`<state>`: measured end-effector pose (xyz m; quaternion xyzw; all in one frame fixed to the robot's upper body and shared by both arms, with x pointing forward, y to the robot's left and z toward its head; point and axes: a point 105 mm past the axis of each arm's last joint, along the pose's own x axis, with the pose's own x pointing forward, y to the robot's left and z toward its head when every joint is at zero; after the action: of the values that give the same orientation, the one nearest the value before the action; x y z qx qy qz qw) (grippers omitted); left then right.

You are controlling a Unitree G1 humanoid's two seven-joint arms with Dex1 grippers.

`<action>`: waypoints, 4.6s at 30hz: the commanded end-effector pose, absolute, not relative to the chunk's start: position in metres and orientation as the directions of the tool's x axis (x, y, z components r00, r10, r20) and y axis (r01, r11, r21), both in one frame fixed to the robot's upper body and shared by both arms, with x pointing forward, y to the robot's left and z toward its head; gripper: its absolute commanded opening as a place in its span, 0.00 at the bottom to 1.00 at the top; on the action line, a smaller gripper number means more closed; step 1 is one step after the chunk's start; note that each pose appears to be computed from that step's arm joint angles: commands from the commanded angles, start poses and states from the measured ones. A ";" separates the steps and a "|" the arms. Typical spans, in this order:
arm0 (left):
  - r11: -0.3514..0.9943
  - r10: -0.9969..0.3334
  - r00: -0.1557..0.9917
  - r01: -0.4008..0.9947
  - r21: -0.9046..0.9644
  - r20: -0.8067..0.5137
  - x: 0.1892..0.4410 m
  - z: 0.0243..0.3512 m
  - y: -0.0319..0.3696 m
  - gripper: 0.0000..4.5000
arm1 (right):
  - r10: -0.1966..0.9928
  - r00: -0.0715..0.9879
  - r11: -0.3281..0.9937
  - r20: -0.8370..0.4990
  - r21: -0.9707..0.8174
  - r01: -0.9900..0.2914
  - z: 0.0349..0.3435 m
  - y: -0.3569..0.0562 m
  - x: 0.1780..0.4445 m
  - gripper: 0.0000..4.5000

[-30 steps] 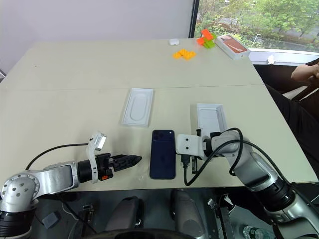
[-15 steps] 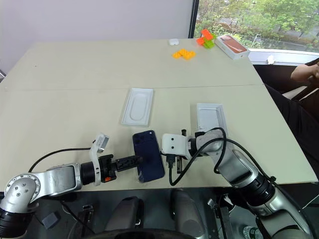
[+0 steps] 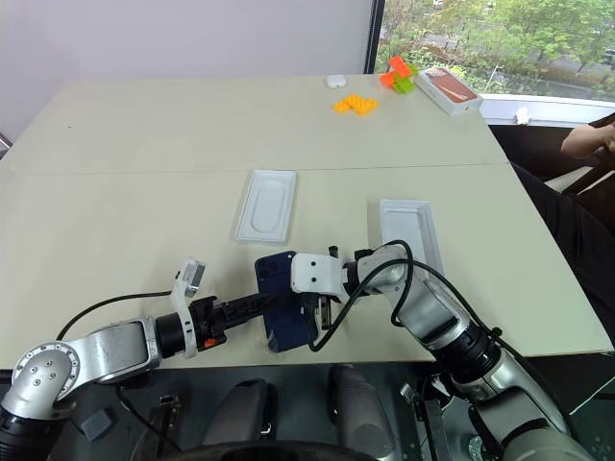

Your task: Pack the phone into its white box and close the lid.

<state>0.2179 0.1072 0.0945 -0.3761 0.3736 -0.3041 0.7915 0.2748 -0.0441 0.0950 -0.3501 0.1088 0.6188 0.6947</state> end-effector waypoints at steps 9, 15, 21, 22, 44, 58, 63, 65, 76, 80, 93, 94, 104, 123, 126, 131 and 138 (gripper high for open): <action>0.549 -0.708 0.621 0.186 -0.815 -0.335 0.229 0.104 0.124 1.00 | 0.727 0.266 0.011 -0.633 -0.376 -0.926 0.113 -0.100 0.266 0.01; 0.549 -0.714 0.615 0.196 -0.812 -0.334 0.229 0.104 0.125 1.00 | 0.737 0.115 -0.074 -0.666 -0.248 -0.966 0.102 -0.103 0.231 0.01; 0.551 -0.718 0.613 0.208 -0.809 -0.331 0.230 0.106 0.126 1.00 | 0.741 0.043 -0.095 -0.670 -0.168 -0.981 0.088 -0.094 0.216 0.01; 0.550 -0.718 0.613 0.209 -0.808 -0.331 0.229 0.106 0.126 1.00 | 0.743 0.045 -0.089 -0.668 -0.165 -0.982 0.088 -0.093 0.217 0.01; 0.574 -0.708 0.607 0.197 -0.794 -0.361 0.221 0.105 0.133 1.00 | 0.762 -0.071 -0.129 -0.644 -0.044 -0.991 0.078 -0.084 0.198 0.01; 0.574 -0.711 0.604 0.202 -0.793 -0.360 0.221 0.107 0.132 1.00 | 0.800 0.001 -0.052 -0.600 -0.070 -0.996 0.070 -0.065 0.216 0.01; 0.577 -0.705 0.609 0.198 -0.792 -0.362 0.222 0.106 0.133 1.00 | 0.819 0.074 0.005 -0.568 -0.123 -0.992 0.077 -0.062 0.230 0.01; 0.575 -0.705 0.611 0.196 -0.794 -0.360 0.222 0.106 0.132 1.00 | 0.823 0.106 0.029 -0.559 -0.146 -0.989 0.079 -0.061 0.236 0.01; 0.567 -0.706 0.617 0.199 -0.799 -0.347 0.224 0.105 0.128 1.00 | 0.833 0.163 0.069 -0.529 -0.194 -0.979 0.087 -0.057 0.250 0.01; 0.571 -0.699 0.623 0.192 -0.798 -0.350 0.225 0.104 0.129 1.00 | 0.836 0.178 0.083 -0.520 -0.201 -0.976 0.093 -0.061 0.252 0.01; 0.588 -0.673 0.644 0.167 -0.791 -0.364 0.226 0.100 0.133 1.00 | 0.759 0.380 0.203 -0.529 -0.362 -0.910 0.114 -0.091 0.303 0.01; 0.592 -0.670 0.645 0.165 -0.789 -0.367 0.226 0.099 0.133 1.00 | 0.753 0.393 0.212 -0.528 -0.371 -0.904 0.113 -0.090 0.308 0.01; 0.606 -0.637 0.677 0.142 -0.783 -0.370 0.227 0.098 0.138 1.00 | 0.800 0.234 0.072 -0.553 -0.300 -0.951 0.093 -0.058 0.286 0.01; 0.678 -0.532 0.730 0.065 -0.732 -0.428 0.223 0.095 0.178 1.00 | 0.841 0.216 0.056 -0.496 -0.317 -0.947 0.103 -0.029 0.288 0.01; 0.680 -0.533 0.722 0.056 -0.731 -0.441 0.224 0.094 0.178 1.00 | 0.830 0.246 0.079 -0.500 -0.331 -0.940 0.100 -0.030 0.296 0.01; 0.631 -0.583 0.681 0.035 -0.775 -0.443 0.223 0.093 0.166 1.00 | 0.834 0.245 0.079 -0.495 -0.331 -0.940 0.098 -0.023 0.298 0.01; 0.574 -0.628 0.648 0.013 -0.819 -0.431 0.219 0.085 0.147 1.00 | 0.845 0.219 0.054 -0.488 -0.331 -0.942 0.097 -0.016 0.293 0.01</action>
<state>0.2284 0.1580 0.0968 -0.4172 0.3348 -0.1912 0.8229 0.2969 -0.0274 0.0858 -0.2957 0.1122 0.6060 0.7299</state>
